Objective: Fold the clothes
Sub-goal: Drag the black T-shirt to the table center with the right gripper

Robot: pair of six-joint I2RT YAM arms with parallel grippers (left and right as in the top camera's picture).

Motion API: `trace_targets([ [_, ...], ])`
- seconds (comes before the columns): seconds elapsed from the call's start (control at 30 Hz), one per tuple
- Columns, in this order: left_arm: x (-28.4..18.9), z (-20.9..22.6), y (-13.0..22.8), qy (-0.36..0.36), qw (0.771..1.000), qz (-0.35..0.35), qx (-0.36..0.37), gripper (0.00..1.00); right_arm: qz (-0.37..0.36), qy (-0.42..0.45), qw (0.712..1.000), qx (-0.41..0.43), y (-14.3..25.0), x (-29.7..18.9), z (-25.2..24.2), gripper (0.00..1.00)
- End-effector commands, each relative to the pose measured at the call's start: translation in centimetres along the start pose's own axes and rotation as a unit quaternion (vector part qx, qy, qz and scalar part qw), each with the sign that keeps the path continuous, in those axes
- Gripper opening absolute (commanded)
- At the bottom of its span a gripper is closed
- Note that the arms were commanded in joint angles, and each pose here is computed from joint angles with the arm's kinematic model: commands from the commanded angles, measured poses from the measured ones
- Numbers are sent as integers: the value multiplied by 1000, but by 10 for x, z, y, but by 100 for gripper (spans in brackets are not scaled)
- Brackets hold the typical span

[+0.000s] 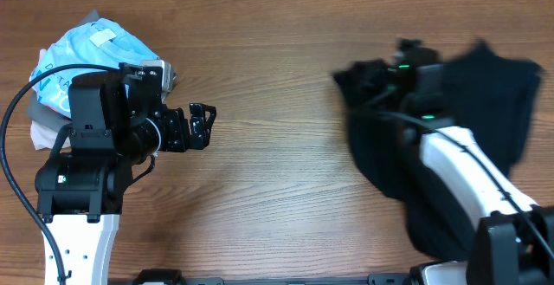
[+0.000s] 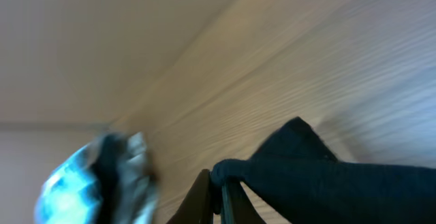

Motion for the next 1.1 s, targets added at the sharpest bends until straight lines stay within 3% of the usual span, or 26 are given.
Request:
trace_targets([
  [0.0, -5, -6, -6, 10, 1000, -9, 12, 100, 3, -10, 1000, 23, 18, 21, 23, 18],
  [0.03, -5, -6, -6, 9, 1000, -9, 10, 100, 3, -19, 1000, 12, 22, 25, 30, 26],
  [0.1, -5, -6, -6, 9, 1000, -8, 9, 100, 0, -31, 999, -17, 25, 29, 38, 65],
  [0.13, -5, -6, -5, 9, 1000, -7, 8, 100, -3, -28, 999, -28, 24, 29, 37, 79],
  [0.23, -5, -6, -5, 10, 1000, -6, 8, 100, -8, -24, 998, -55, 16, 26, 29, 93],
  [0.37, -5, -11, -4, 26, 1000, -1, 9, 100, 23, -30, 997, -74, 11, 13, 8, 100],
  [0.4, -4, -12, -4, 30, 1000, 0, 9, 84, 29, -23, 997, -75, 9, 8, 0, 100],
  [0.47, 1, -11, -2, 30, 999, 10, 6, 61, 39, -8, 996, -77, 4, -3, -17, 100],
  [0.5, 5, -10, 1, 27, 999, 20, 4, 54, 39, -3, 996, -81, 0, -10, -23, 100],
  [0.53, 11, -8, 5, 24, 999, 33, 1, 53, 37, 6, 996, -83, -4, -17, -29, 99],
  [0.63, 38, 0, 20, 11, 996, 84, -11, 94, 18, 34, 996, -76, -22, -47, -43, 96],
  [0.67, 51, 3, 25, 6, 995, 100, -15, 96, 14, 42, 997, -68, -26, -57, -47, 92],
  [0.7, 61, 5, 28, 5, 994, 111, -17, 80, 11, 47, 997, -60, -29, -66, -50, 90],
  [0.77, 87, 9, 34, 1, 991, 134, -30, 15, 12, 62, 997, -46, -30, -81, -56, 85],
  [0.8, 99, 11, 35, -2, 989, 143, -44, 4, 15, 70, 997, -40, -28, -87, -58, 85],
  [0.97, 147, 5, 38, 35, 973, 183, -133, 4, 48, 101, 993, -31, -12, -103, -68, 85],
  [1.07, 179, -3, 45, 50, 972, 198, -120, 4, 70, 126, 989, -22, -1, -107, -77, 85],
])
Point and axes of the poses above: each gripper's point midway between its finger pads, its own x axis out along the fingers, its own z axis along the line the jaws close on, y = z × x, the point moved 2 cm from there along -x, back along the fingers, and after that the axes turned 15 degrees about -x, right-handed, at the moved point
